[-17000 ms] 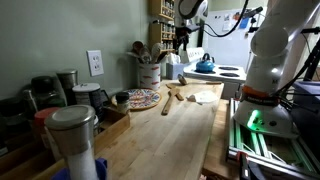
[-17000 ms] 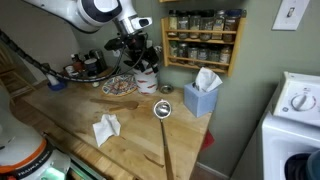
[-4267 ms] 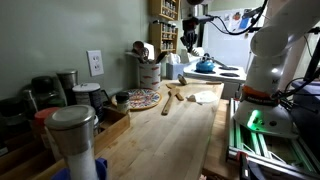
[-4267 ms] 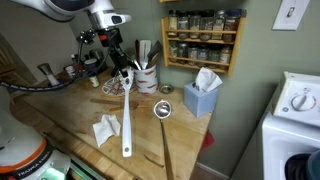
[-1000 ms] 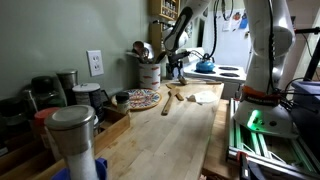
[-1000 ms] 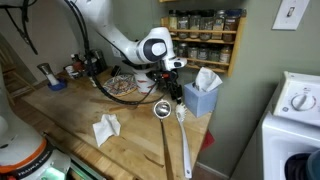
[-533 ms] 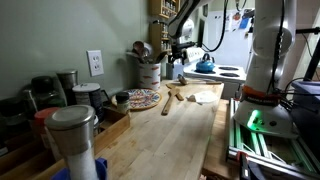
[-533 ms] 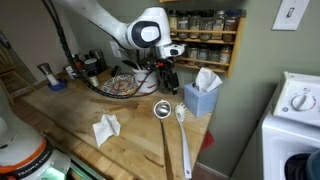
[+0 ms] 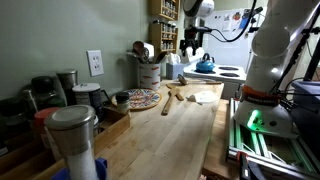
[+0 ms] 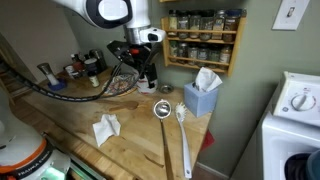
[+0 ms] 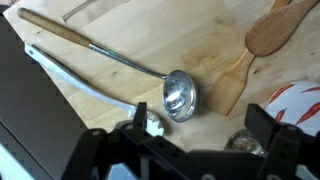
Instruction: Pick up the white serving spoon from the utensil holder and put it on the table to the right of the silver serving spoon
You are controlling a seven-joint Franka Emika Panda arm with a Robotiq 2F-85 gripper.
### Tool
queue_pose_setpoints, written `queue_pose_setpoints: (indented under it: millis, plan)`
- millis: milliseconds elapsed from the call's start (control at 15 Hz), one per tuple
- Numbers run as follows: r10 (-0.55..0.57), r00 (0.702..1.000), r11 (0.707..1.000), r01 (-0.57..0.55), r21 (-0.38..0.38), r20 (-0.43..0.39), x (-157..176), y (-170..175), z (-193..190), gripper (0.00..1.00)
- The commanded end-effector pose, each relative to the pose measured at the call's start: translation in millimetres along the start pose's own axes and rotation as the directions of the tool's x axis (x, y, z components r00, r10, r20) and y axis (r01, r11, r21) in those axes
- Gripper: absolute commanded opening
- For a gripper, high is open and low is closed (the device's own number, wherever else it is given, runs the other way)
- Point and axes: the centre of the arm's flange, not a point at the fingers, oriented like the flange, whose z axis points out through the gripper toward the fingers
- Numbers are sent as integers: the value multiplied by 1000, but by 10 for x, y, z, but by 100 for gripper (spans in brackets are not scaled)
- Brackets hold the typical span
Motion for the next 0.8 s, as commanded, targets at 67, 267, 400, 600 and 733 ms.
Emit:
queue_pose_setpoints:
  millis: [67,267,400,600,733]
  plan:
    - [-178,974,982,185,39,-138,-897,34,-546,100]
    - [-329,922,942,335,-5,-202,-1277,21,-827,100]
    - [-432,879,900,435,-31,-199,-1560,54,-907,100]
    - [-408,893,911,412,-18,-189,-1204,8,-898,100]
    - [-402,892,913,407,-18,-206,-1229,26,-950,100]
